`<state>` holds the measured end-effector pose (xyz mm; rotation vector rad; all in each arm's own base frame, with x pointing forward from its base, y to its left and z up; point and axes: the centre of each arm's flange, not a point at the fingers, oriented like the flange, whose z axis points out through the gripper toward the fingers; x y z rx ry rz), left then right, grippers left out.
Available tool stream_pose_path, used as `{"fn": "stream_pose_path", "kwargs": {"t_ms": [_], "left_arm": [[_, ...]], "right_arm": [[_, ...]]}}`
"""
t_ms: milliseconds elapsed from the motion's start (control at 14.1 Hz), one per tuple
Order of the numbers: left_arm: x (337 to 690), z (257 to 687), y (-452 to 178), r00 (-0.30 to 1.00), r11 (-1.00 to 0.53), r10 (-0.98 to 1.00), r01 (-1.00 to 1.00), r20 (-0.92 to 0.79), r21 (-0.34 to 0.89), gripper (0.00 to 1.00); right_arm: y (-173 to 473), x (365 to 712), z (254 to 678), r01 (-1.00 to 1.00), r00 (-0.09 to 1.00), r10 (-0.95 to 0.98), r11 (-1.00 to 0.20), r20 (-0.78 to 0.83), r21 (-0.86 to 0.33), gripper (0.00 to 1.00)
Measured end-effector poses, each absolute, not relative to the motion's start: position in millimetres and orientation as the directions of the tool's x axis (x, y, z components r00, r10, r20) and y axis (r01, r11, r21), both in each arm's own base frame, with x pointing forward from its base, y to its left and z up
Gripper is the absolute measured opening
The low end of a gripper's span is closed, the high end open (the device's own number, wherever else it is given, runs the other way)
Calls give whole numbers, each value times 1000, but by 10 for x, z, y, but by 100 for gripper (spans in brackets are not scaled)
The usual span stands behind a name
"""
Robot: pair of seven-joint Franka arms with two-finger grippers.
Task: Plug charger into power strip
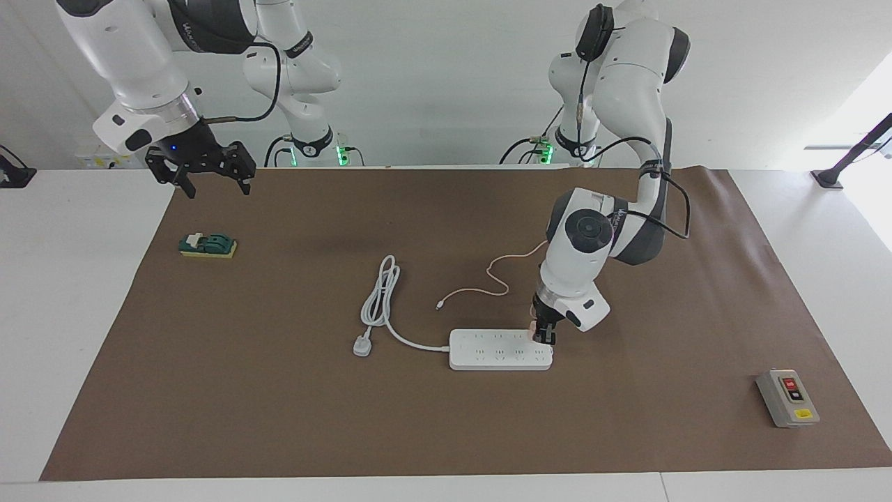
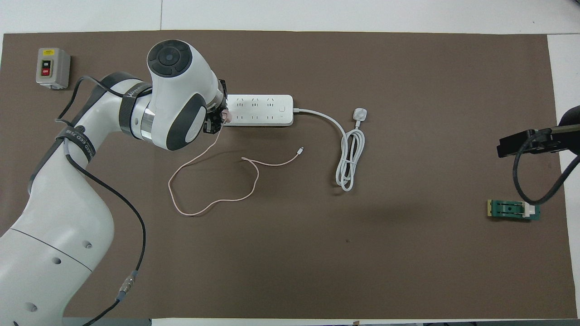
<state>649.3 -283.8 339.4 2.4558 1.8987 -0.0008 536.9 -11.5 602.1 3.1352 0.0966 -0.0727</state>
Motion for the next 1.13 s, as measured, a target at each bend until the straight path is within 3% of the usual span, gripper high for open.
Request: {"fn": "stream_pose_path", "kwargs": {"t_ms": [213,284,496,638,709,921,1134], "left_arm": [[6494,3396,-2837,252,-251,968,968,-22,30,31],[6508,3368,-2808,258,-258,966,966,-8,32,36],[6630,3197,-2581,251,-251,968,967,22,34,69],[6706,3347,-2510,244,-245,969,967,22,62,93],[6743,3492,-2487,239,-240,971,967,21,87,100],[6839,4093,-2271,220,-222,975,961,29,167,100],[6804,4575,-1883,334,-342,939,929,80,143,100]], "right_arm": [[-115,5369,6021,62,997,61,-998,-46,3,100],[-115,5369,6021,62,997,61,-998,-46,3,100],[-115,5369,6021,62,997,61,-998,-46,3,100],[-115,5369,6021,62,997,61,-998,-46,3,100],[-115,5369,6021,62,997,61,-998,-46,3,100],[-115,5369,6021,62,997,61,-998,-46,3,100],[-115,5369,6021,62,997,61,-998,-46,3,100]]}}
